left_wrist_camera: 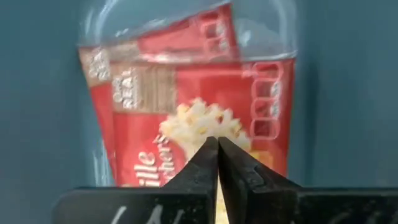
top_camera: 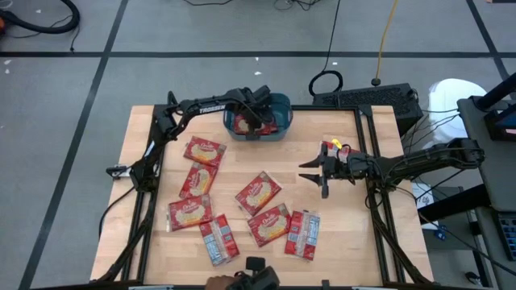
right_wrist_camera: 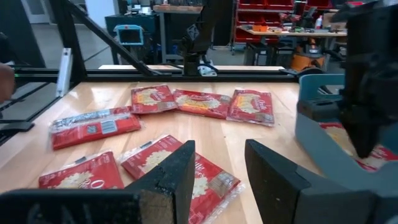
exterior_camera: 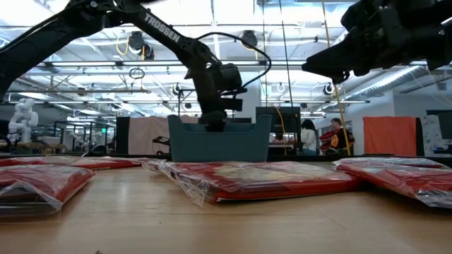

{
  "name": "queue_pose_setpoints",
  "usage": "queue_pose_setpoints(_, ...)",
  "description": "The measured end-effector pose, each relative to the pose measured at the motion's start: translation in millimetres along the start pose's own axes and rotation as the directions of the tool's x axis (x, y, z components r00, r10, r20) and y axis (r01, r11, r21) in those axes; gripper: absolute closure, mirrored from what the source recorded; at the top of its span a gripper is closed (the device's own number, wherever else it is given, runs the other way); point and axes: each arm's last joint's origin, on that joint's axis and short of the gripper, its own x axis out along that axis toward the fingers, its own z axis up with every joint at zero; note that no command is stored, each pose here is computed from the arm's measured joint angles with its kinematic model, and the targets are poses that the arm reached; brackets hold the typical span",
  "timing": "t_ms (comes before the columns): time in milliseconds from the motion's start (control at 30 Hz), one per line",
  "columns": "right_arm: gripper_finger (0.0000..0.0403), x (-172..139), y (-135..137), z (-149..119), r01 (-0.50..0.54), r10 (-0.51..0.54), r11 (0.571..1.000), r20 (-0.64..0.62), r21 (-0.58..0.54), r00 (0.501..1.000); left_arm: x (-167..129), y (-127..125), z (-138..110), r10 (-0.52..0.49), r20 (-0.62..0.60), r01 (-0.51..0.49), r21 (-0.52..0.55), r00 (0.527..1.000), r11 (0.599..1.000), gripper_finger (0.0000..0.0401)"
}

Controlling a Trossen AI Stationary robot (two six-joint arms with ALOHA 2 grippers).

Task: Sort popcorn bags into baskets
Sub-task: Put the red popcorn bag into the blue bin

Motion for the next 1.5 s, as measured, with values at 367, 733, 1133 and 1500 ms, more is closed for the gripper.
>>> queue_pose_setpoints(367,0.0271,0,-1,1,0.033,-0.033,0.999,0.010,-0.001,0.999,8,19,-15,0.030,0.037,-0.028,-0.042,0.999,0.999,0.0383)
queue_pose_setpoints(733,0.0271,0,-1,2,0.034,-0.035,0.999,0.016,0.010,0.999,3,17,-11,0.038,0.087,-0.035,-0.030,0.995,0.999,0.0380)
queue_pose_setpoints(1133,0.0271,-1,-4,-8,0.143,-0.136,0.986,-0.079,0.088,0.988,-94,-5,0,0.025,0.200,0.035,-0.290,0.979,0.956,0.0380)
queue_pose_setpoints(1500,0.0271,-7,7,-28,0.270,-0.188,0.936,-0.328,0.224,0.926,-118,-146,0,-0.043,0.379,0.097,-0.124,0.924,0.987,0.0392)
